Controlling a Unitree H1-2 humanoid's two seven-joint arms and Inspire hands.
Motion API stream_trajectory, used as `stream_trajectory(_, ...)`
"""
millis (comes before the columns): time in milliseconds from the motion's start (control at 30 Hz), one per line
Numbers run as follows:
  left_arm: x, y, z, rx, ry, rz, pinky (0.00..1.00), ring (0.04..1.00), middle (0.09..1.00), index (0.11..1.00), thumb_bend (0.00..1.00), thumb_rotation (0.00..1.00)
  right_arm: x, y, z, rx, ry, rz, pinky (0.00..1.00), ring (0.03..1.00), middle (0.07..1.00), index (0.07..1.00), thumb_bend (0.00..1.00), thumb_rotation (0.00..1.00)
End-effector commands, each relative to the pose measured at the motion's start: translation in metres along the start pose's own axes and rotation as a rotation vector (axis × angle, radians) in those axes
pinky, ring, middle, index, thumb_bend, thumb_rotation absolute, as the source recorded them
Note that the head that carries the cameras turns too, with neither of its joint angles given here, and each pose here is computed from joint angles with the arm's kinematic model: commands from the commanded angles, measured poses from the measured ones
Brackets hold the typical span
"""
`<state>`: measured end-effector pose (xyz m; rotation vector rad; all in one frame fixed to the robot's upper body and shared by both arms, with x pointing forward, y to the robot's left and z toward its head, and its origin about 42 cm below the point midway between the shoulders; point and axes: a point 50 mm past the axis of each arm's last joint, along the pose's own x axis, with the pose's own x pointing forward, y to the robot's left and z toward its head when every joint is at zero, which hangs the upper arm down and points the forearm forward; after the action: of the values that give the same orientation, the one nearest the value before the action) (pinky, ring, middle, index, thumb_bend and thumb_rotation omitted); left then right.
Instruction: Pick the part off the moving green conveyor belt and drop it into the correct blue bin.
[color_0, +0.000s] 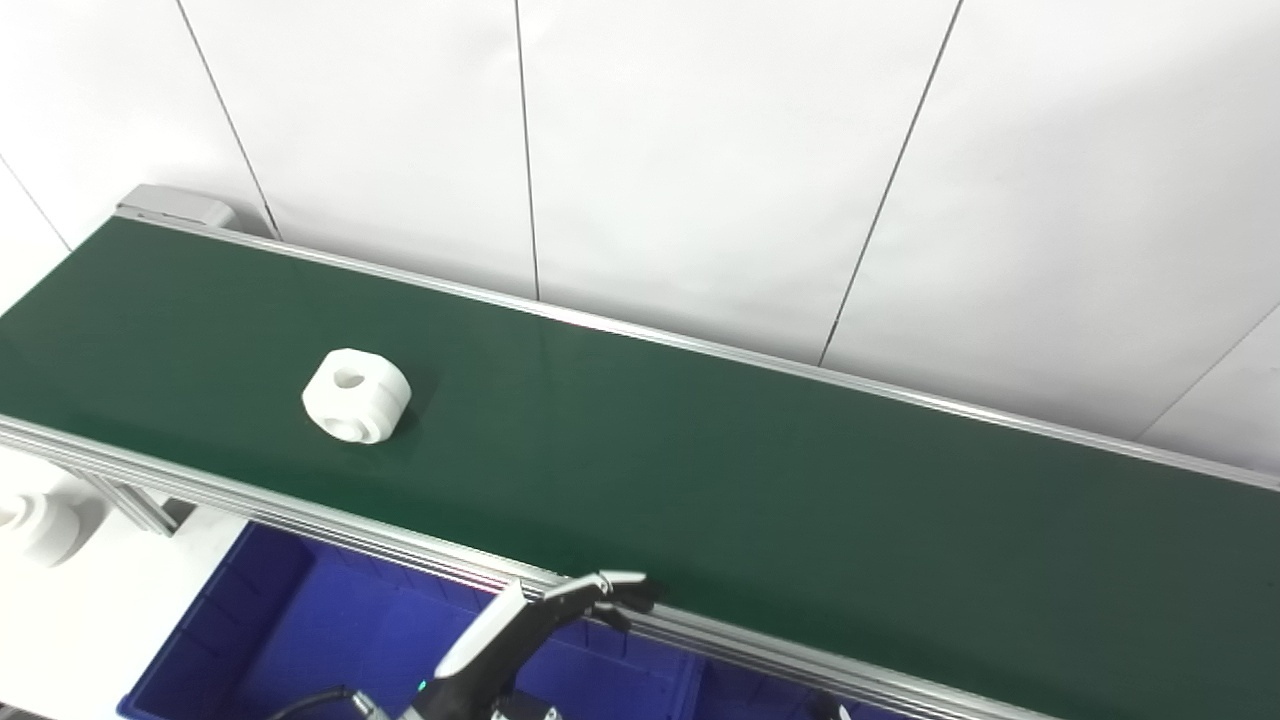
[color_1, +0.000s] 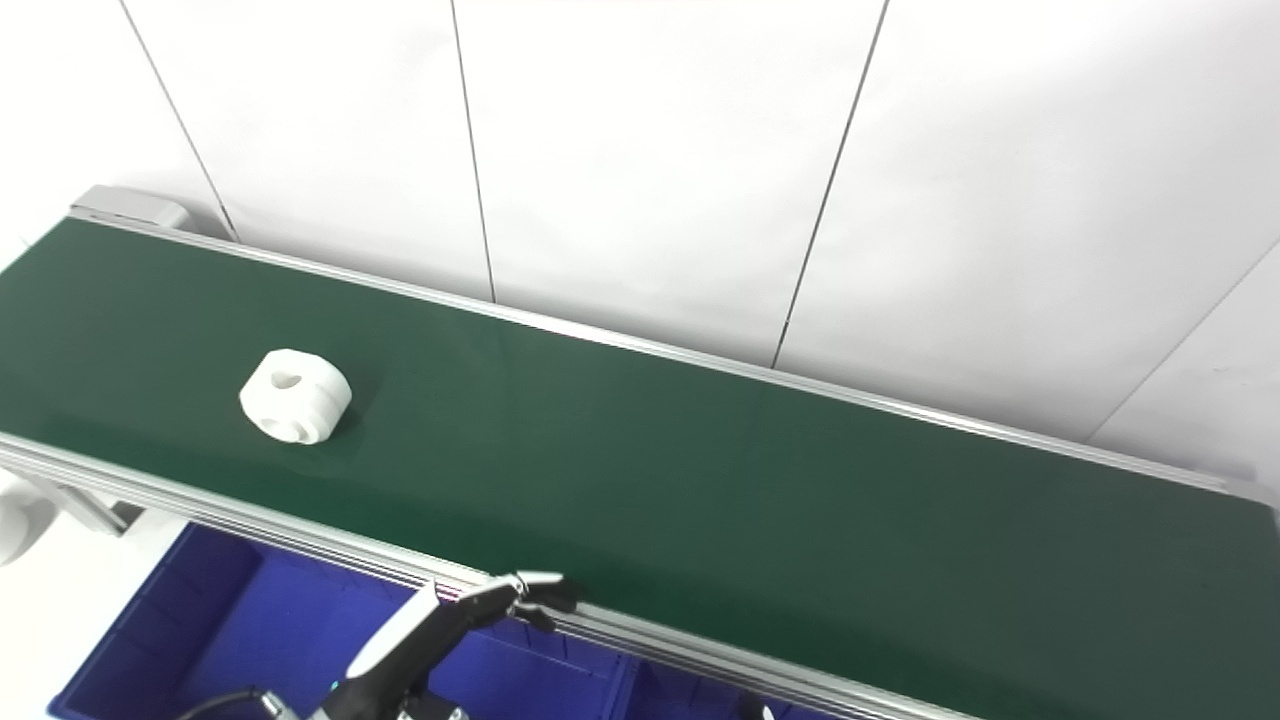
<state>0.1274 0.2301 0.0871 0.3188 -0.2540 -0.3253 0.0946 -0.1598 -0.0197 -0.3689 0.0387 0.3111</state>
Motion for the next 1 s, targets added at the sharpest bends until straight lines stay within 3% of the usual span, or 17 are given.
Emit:
stream_trajectory(0,0.011,0.019,0.013,0.028,-0.093,0.015,0.66,0.760,0.794,0.778,0.85,0.52,0.004,-0.004,0.006,0.033,-0.060,-0.014,0.60,0.857,0.910,0.965,0.80,0.49)
stream_trajectory(67,0.016,0.030,0.017,0.052,-0.116,0.024,0.66,0.756,0.793,0.786,0.86,0.53,0.005,-0.004,0.005,0.032,-0.061,-0.015,0.58,0.851,0.905,0.960,0.81,0.48)
stream_trajectory(233,0.031,0.058,0.023,0.112,-0.164,0.036,0.67,0.769,0.807,0.795,0.83,0.48,0.006,-0.004,0.004,0.019,-0.066,-0.016,0.69,0.861,0.900,0.958,0.81,0.48)
stream_trajectory(300,0.033,0.073,0.025,0.159,-0.170,0.053,0.68,0.777,0.811,0.791,0.84,0.50,0.005,-0.003,0.005,0.020,-0.070,-0.019,0.62,0.853,0.897,0.955,0.81,0.48)
stream_trajectory(433,0.034,0.098,0.026,0.248,-0.165,0.068,0.71,0.804,0.832,0.819,0.83,0.48,0.005,-0.003,0.005,0.021,-0.073,-0.020,0.60,0.853,0.901,0.956,0.81,0.49)
stream_trajectory(600,0.038,0.121,0.026,0.387,-0.121,0.078,0.77,0.847,0.870,0.862,0.79,0.46,0.006,-0.003,0.005,0.020,-0.079,-0.023,0.65,0.853,0.897,0.951,0.81,0.48)
stream_trajectory(700,0.045,0.132,0.021,0.460,-0.096,0.048,0.82,0.879,0.902,0.908,0.68,0.37,0.006,-0.003,0.005,0.023,-0.079,-0.025,0.64,0.844,0.887,0.946,0.81,0.48)
stream_trajectory(800,0.053,0.142,0.016,0.510,-0.057,0.028,0.83,0.888,0.911,0.918,0.66,0.33,0.007,-0.004,0.006,0.027,-0.082,-0.025,0.64,0.844,0.885,0.946,0.81,0.47)
stream_trajectory(867,0.060,0.150,0.013,0.545,-0.024,0.025,0.83,0.889,0.914,0.921,0.67,0.33,0.007,-0.005,0.006,0.024,-0.086,-0.023,0.70,0.854,0.886,0.944,0.81,0.47)
stream_trajectory(967,0.069,0.163,0.011,0.596,0.037,0.021,0.79,0.873,0.915,0.925,0.69,0.33,0.006,-0.006,0.006,0.022,-0.087,-0.023,0.64,0.847,0.881,0.944,0.81,0.48)
